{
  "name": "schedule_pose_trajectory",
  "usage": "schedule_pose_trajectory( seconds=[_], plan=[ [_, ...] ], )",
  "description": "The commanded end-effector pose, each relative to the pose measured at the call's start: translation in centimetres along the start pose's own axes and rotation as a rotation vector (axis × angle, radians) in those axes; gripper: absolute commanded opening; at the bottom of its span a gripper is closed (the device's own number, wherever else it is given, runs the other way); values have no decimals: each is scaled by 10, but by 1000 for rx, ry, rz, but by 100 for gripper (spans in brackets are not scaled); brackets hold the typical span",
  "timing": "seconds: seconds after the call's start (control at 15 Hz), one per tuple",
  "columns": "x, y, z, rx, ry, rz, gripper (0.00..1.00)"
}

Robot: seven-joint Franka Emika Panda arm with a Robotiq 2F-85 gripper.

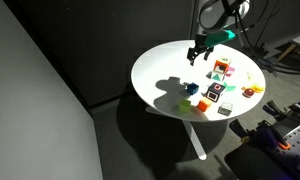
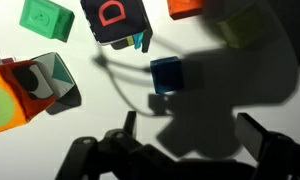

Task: Put the blue block on the pink block

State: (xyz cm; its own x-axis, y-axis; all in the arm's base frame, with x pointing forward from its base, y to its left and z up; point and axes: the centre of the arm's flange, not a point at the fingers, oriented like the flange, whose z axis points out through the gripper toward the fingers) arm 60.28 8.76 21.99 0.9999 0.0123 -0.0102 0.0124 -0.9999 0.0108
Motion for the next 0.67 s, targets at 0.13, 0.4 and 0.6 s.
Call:
schedule_pose_trajectory(
  seconds=[0.13,0.4,0.6],
  plan=[
    [1,-2,11,-6,-19,-1,100],
    [-2,-2,31,-13,-32,-6,100],
    [-4,-1,46,-24,-45,1,100]
  ],
)
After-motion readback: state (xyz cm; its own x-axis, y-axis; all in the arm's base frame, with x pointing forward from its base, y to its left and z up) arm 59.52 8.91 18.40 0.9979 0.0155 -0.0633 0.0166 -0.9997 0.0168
